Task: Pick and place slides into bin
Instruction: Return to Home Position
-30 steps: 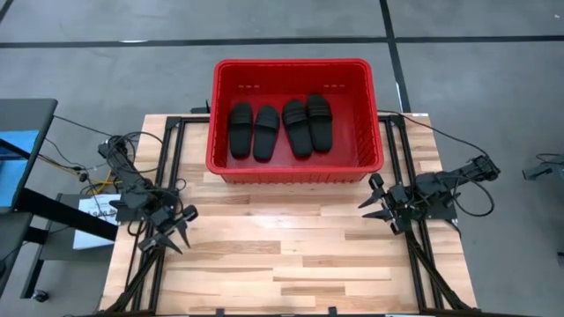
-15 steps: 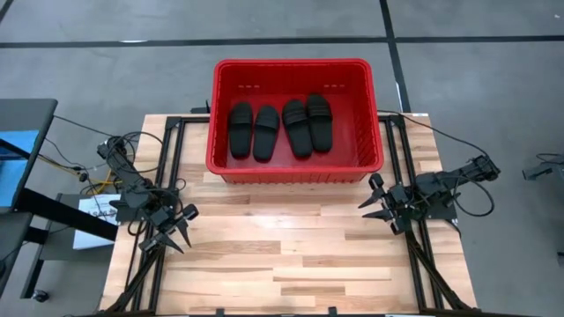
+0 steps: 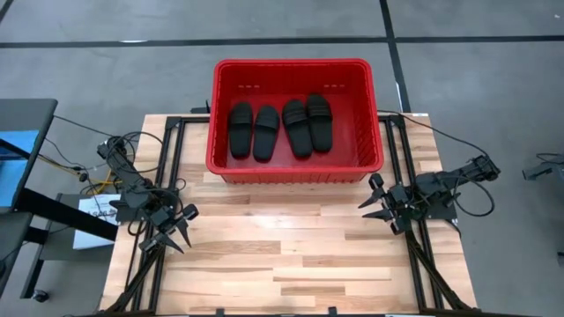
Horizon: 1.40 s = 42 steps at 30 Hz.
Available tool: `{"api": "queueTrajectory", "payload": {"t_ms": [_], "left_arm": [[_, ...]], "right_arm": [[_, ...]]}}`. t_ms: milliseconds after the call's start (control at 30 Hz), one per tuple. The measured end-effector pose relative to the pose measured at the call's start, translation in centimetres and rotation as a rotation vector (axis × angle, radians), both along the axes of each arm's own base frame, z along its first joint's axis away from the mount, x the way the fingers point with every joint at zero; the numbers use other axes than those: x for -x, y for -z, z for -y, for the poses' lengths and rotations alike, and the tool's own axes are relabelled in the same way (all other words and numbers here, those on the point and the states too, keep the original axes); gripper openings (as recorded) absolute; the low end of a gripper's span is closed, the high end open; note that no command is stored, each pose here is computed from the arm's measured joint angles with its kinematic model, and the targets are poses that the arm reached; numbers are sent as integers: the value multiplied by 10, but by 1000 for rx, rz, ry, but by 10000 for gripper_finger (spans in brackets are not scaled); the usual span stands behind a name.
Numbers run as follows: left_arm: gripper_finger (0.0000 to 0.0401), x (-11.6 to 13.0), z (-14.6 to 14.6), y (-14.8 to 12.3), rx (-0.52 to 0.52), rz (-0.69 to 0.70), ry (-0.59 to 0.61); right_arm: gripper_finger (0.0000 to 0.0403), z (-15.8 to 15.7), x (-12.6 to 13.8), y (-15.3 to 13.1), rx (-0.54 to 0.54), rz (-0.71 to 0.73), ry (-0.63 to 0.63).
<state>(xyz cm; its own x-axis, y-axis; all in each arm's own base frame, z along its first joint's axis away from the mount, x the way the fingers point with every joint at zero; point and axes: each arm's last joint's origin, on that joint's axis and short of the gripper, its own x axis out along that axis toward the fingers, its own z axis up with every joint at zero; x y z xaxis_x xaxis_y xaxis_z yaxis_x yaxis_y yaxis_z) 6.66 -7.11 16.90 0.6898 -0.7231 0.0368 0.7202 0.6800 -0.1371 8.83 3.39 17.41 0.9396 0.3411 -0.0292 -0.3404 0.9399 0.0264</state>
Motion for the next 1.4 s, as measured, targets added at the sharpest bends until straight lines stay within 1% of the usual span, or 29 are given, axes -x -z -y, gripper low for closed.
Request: {"api": "queueTrajectory", "payload": {"t_ms": [1400], "left_arm": [[103, 0, 0, 0, -5, 4, -1]], "right_arm": [[122, 0, 0, 0, 0, 0, 0]]}}
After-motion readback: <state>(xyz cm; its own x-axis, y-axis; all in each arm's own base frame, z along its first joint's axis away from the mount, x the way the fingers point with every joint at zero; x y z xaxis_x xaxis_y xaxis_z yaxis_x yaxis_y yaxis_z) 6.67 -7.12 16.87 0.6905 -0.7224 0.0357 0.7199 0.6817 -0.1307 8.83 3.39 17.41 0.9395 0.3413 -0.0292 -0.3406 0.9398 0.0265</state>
